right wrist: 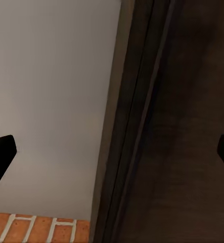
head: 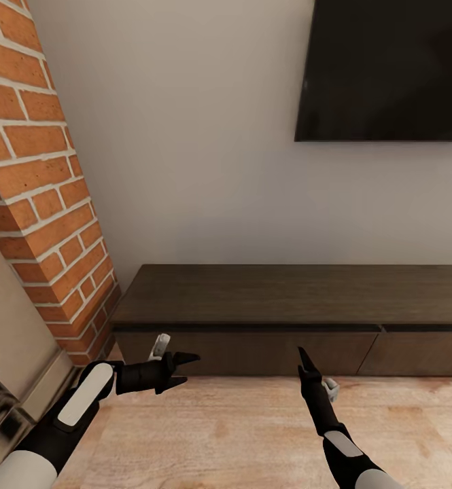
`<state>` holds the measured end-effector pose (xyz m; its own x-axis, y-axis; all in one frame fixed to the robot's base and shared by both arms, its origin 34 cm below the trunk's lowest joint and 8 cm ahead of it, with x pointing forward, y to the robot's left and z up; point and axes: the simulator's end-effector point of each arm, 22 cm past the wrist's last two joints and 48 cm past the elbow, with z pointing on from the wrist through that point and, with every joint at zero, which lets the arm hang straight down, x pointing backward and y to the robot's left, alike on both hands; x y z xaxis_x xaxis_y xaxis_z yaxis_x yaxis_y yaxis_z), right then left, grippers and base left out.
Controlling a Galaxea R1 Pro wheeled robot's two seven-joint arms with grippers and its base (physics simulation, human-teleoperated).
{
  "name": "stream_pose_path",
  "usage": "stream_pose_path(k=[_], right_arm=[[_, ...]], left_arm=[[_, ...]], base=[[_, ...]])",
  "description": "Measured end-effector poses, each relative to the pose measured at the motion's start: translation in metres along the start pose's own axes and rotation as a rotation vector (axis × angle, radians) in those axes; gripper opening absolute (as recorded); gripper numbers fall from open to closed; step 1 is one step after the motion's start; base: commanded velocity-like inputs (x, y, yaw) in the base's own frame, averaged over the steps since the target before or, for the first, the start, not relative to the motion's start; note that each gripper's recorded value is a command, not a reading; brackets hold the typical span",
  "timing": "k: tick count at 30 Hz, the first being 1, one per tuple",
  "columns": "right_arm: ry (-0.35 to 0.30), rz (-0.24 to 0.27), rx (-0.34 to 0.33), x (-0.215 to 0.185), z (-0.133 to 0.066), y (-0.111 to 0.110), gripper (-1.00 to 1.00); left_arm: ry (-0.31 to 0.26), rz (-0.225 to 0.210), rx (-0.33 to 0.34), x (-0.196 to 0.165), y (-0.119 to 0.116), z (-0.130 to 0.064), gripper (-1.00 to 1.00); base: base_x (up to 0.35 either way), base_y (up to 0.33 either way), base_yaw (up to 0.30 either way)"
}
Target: Place each of the two pumpkins and all three candles from the living room inside a cabinet in the living room (use any cabinet), then make sure every cabinet is closed, and position the cauldron so it is next to a table in the living room.
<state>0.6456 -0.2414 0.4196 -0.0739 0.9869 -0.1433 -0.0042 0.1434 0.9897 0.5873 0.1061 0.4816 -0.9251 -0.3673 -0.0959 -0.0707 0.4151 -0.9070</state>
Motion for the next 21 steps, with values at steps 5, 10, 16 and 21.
stream_pose_path(k=[5,10,16,21], right_arm=[[-0.003,0.006,0.0,0.0,-0.001,-0.006,1.0],[-0.026,0.024,0.017,-0.004,-0.003,-0.017,1.0],[-0.028,0.029,0.043,-0.003,-0.007,-0.032,1.0],[-0.026,0.03,0.063,-0.001,-0.009,-0.044,1.0]], left_arm=[[0.006,-0.014,-0.006,0.001,0.008,0.003,1.0],[0.013,-0.04,0.0,0.002,0.015,0.007,1.0],[0.022,-0.064,-0.003,0.004,0.026,0.011,1.0],[0.029,-0.083,-0.008,0.006,0.035,0.015,1.0]], base=[[0.0,0.0,0.0],[0.0,0.0,0.0],[0.0,0.0,0.0],[0.0,0.0,0.0]])
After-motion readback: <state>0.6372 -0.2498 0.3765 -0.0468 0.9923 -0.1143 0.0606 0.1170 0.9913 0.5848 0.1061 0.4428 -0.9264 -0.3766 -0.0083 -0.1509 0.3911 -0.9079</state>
